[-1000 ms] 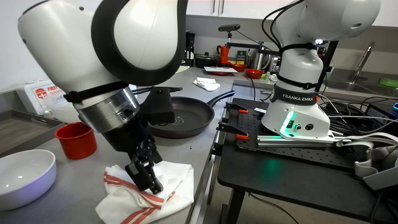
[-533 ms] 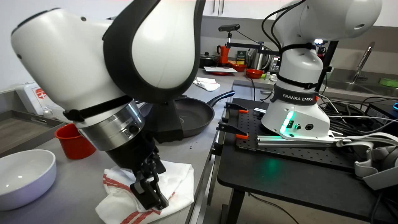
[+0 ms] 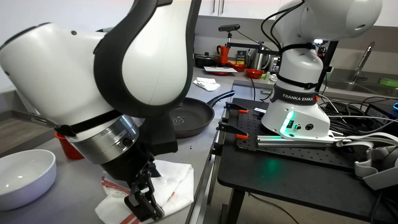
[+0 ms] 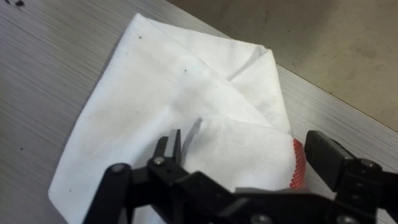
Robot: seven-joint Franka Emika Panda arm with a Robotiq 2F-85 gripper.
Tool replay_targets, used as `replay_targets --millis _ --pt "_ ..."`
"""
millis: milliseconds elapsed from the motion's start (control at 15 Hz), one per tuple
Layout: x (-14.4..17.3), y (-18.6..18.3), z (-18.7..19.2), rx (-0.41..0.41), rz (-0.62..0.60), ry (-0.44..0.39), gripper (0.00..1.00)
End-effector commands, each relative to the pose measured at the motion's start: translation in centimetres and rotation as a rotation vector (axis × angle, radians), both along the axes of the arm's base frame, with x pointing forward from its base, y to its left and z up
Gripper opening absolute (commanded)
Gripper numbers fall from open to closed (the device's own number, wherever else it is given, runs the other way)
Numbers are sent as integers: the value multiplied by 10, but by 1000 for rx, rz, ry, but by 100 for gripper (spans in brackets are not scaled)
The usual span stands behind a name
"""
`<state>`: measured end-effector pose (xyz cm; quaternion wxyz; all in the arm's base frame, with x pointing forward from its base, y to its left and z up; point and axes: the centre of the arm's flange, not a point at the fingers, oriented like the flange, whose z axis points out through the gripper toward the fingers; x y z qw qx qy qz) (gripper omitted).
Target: Wipe the pan using the towel
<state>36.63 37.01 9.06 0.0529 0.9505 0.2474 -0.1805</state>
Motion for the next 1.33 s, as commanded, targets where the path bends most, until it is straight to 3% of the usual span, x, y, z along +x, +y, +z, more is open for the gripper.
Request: replay_targets --millis 0,200,267,467,1000,1267 --pt "15 14 -12 -15 26 0 100" --pt "23 11 -13 -12 22 -4 97" --pt "25 10 -13 -11 19 -8 74" --pt "29 4 -11 -6 10 -15 63" --pt "37 -13 1 9 -22 -27 4" --pt "29 -20 15 12 -47 -42 5"
